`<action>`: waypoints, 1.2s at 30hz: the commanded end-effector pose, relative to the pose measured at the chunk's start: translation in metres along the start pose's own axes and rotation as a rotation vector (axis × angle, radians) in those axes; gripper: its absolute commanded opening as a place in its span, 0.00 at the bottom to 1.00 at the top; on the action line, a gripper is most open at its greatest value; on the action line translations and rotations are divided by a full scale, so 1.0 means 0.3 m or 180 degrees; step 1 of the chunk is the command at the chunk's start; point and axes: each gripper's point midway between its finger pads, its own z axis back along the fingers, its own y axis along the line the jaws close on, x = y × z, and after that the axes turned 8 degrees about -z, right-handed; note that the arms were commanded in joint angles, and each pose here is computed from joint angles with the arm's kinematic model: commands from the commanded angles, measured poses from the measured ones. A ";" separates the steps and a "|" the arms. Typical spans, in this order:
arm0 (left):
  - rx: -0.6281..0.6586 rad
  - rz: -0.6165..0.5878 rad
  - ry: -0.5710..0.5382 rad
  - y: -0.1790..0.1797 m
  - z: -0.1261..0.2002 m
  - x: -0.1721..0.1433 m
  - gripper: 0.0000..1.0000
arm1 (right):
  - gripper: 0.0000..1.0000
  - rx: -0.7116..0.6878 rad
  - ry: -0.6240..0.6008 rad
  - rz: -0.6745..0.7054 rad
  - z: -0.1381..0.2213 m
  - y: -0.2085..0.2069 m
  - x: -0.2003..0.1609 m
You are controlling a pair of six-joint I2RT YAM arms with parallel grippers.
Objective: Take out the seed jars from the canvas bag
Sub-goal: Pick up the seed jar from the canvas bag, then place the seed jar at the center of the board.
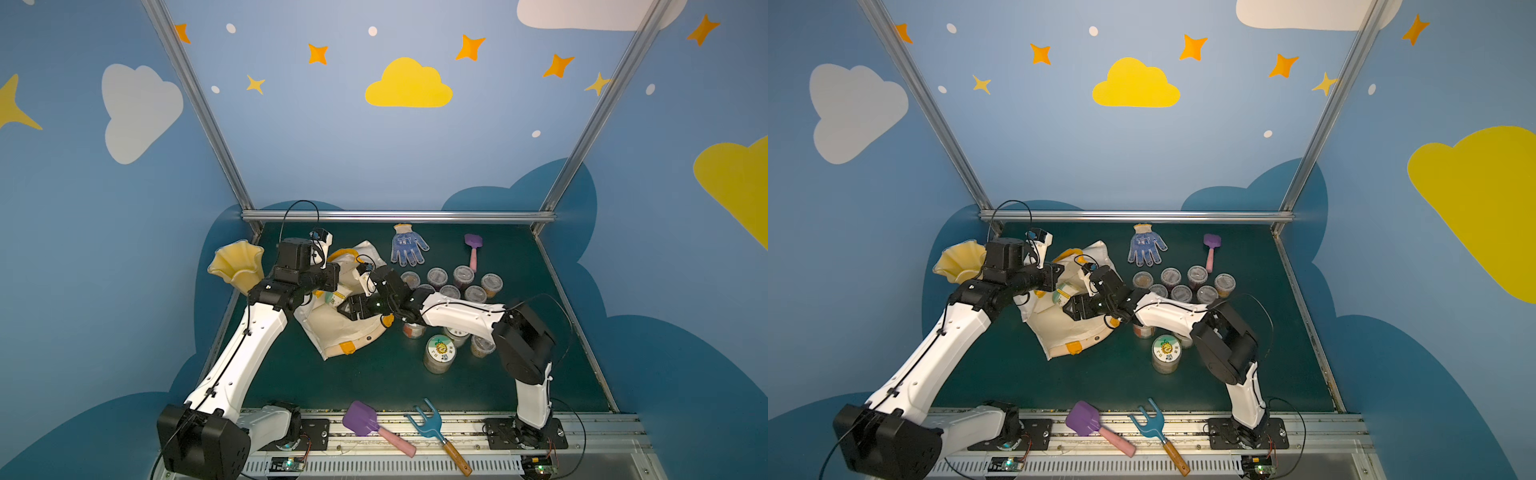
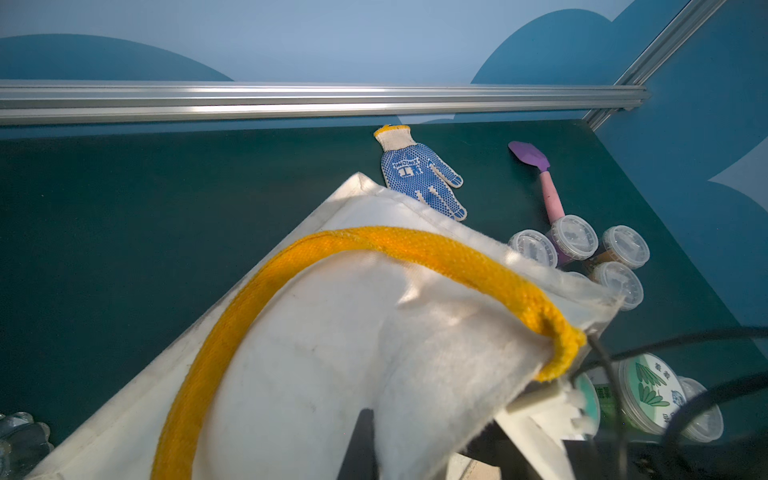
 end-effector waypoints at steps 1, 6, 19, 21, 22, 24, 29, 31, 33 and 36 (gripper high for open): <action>0.0065 0.0009 -0.0067 0.018 0.000 0.016 0.08 | 0.74 0.0137 0.0347 0.0213 0.106 0.076 -0.044; 0.0065 0.0020 -0.0075 0.020 0.001 0.015 0.08 | 0.74 0.0047 0.0567 0.0322 0.226 0.084 -0.113; 0.0027 0.0073 -0.0102 0.026 0.003 0.008 0.08 | 0.74 -0.0493 0.1045 0.0518 0.586 0.047 -0.285; 0.0022 0.0088 -0.0116 0.027 0.004 0.006 0.08 | 0.74 -0.0679 0.1148 0.0530 0.639 0.022 -0.309; 0.0020 0.0089 -0.0112 0.026 0.003 0.002 0.08 | 0.74 -0.0759 0.1187 0.0520 0.660 0.010 -0.318; 0.0011 0.0086 -0.0112 0.025 0.004 0.000 0.08 | 0.74 -0.0919 0.1236 0.0492 0.699 -0.014 -0.331; 0.0026 0.0082 -0.0088 0.028 0.002 -0.011 0.08 | 0.74 -0.1186 0.1368 0.0339 0.741 -0.064 -0.357; 0.0026 0.0097 -0.0081 0.030 0.001 -0.014 0.08 | 0.74 -0.1288 0.1487 0.0284 0.747 -0.083 -0.376; 0.0016 0.0107 -0.0090 0.029 -0.001 -0.013 0.08 | 0.74 -0.1385 0.1644 0.0278 0.747 -0.104 -0.394; -0.0005 0.0126 -0.0102 0.027 0.000 -0.010 0.09 | 0.74 -0.1582 0.1842 0.0280 0.742 -0.135 -0.403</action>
